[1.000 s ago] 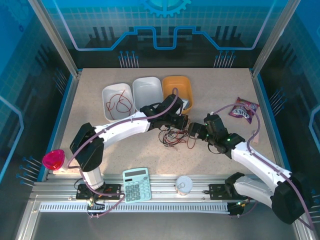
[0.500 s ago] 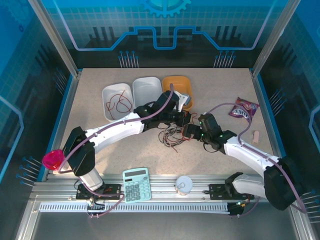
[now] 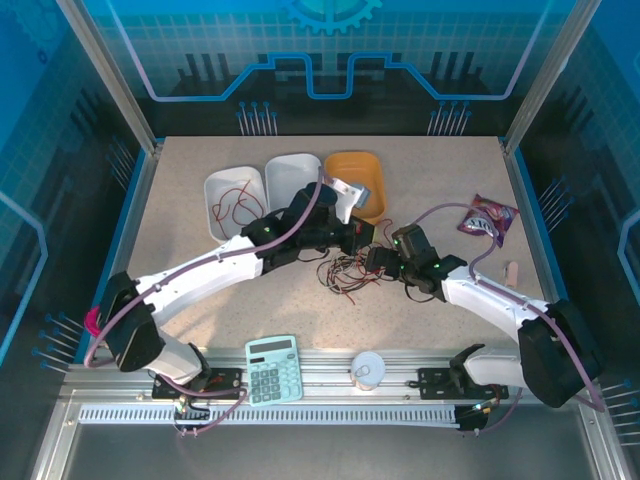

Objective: Untangle the cables

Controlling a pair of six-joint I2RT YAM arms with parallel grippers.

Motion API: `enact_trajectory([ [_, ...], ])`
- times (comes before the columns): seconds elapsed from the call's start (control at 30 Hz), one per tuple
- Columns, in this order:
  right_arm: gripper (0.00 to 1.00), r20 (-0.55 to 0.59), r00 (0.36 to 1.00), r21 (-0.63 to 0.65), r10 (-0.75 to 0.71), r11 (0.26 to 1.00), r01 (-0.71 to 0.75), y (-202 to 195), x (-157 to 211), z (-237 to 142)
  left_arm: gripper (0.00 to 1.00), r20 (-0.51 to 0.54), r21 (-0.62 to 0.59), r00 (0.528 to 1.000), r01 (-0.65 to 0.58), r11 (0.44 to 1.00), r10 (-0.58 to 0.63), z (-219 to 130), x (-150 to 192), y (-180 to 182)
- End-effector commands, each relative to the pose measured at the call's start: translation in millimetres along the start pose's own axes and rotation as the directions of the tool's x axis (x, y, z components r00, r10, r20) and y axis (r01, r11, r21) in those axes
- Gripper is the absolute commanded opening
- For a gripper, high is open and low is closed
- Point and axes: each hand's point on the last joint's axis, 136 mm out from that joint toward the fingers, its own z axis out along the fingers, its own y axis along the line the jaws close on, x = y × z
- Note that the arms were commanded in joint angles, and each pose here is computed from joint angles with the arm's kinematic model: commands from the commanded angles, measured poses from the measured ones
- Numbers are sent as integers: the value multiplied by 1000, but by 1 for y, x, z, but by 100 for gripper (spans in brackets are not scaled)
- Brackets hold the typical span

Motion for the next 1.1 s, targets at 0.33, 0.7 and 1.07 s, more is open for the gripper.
enact_trajectory([
  [0.33,100,33,999,57,31,998,-33,-11,-4,-11,0,180,-150,979,-65,986,92,-54,-23,17],
  [0.7,100,33,999,64,33,997,-35,-13,-4,-13,0,326,-254,938,-30,967,115,-110,-46,40],
  [1.07,100,48,997,37,53,998,-55,-7,-7,-13,0,454,-476,865,29,879,217,-188,-66,82],
])
